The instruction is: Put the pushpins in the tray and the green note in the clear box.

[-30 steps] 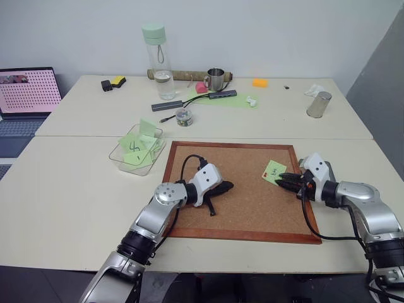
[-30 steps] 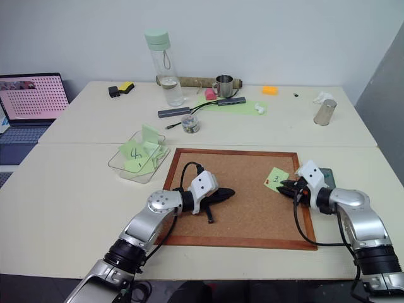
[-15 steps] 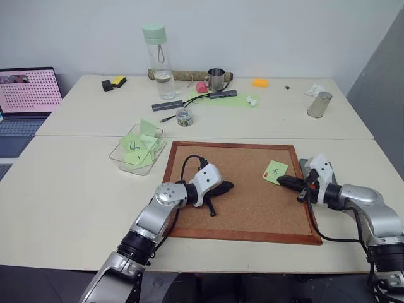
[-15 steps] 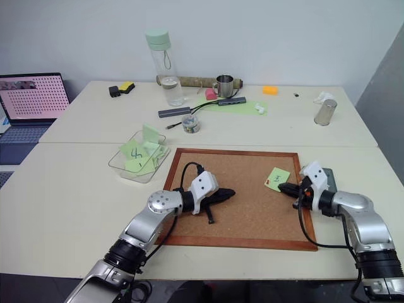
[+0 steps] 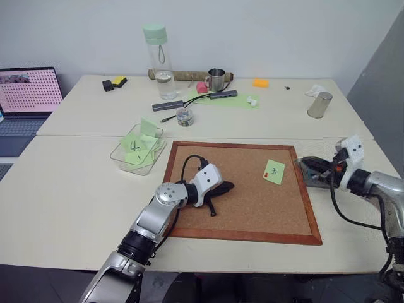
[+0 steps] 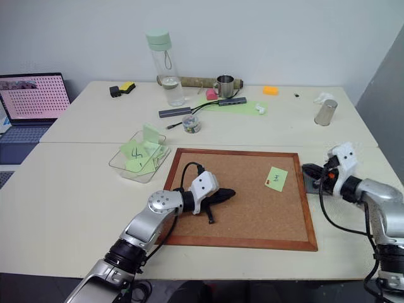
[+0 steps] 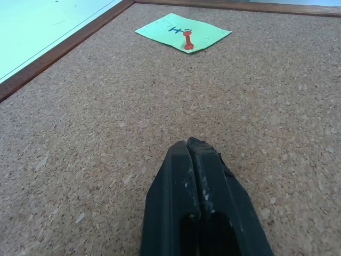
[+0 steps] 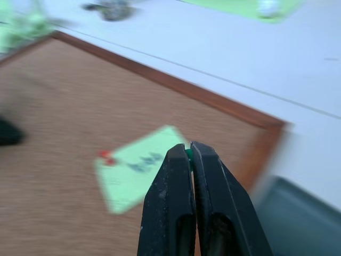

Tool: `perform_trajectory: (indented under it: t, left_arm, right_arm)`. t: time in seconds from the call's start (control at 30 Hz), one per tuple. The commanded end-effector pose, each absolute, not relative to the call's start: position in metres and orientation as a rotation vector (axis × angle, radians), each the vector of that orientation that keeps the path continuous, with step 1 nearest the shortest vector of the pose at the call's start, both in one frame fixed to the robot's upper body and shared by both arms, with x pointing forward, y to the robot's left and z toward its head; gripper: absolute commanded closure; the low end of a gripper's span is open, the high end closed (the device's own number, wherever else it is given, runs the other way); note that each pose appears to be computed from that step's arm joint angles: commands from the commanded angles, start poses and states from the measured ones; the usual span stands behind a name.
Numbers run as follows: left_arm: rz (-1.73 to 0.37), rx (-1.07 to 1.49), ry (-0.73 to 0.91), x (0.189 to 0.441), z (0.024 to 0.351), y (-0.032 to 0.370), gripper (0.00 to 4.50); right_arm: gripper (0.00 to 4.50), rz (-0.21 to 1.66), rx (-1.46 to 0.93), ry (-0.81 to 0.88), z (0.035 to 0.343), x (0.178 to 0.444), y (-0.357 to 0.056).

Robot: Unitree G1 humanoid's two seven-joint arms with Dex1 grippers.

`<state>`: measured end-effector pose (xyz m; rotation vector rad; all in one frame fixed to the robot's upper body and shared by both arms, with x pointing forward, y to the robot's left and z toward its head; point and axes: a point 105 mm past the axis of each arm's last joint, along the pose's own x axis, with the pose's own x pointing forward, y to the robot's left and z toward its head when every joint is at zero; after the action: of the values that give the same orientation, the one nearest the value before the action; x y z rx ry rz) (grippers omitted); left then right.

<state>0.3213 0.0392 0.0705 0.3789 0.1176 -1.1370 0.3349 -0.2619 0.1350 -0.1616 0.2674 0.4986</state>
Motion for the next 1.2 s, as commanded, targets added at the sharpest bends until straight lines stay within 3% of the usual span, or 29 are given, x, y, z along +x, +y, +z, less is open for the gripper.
perform_trajectory:
  t: [0.03, 0.33, 0.47, 0.57, 0.83, 1.13, 1.2]
  left_arm:
    - [-1.138, 0.404, 0.221, 0.315, 0.045, 0.045, 4.5]
    - [-1.137, 0.411, 0.221, 0.315, 0.046, 0.047, 4.5]
    - [-1.137, 0.412, 0.221, 0.315, 0.046, 0.048, 4.5]
    - [-1.139, 0.412, 0.221, 0.315, 0.045, 0.048, 4.5]
    - [-1.148, 0.411, 0.217, 0.315, 0.047, 0.045, 4.5]
    - [-1.149, 0.405, 0.22, 0.312, 0.045, 0.044, 4.5]
    - [-1.149, 0.404, 0.221, 0.311, 0.045, 0.044, 4.5]
  right_arm:
    - [4.26, 0.397, -0.208, 0.308, 0.13, 0.339, -0.285]
    - [2.57, 0.356, -0.233, 0.305, 0.131, 0.345, -0.293]
    - [1.61, 0.425, -0.24, 0.263, 0.145, 0.342, -0.282]
    - [0.99, 0.601, -0.293, 0.226, 0.151, 0.332, -0.248]
    - [0.99, 0.845, -0.366, 0.197, 0.129, 0.324, -0.175]
    - [0.99, 0.829, -0.28, 0.199, 0.114, 0.344, -0.17]
    - [1.35, 0.824, -0.262, 0.196, 0.114, 0.347, -0.172]
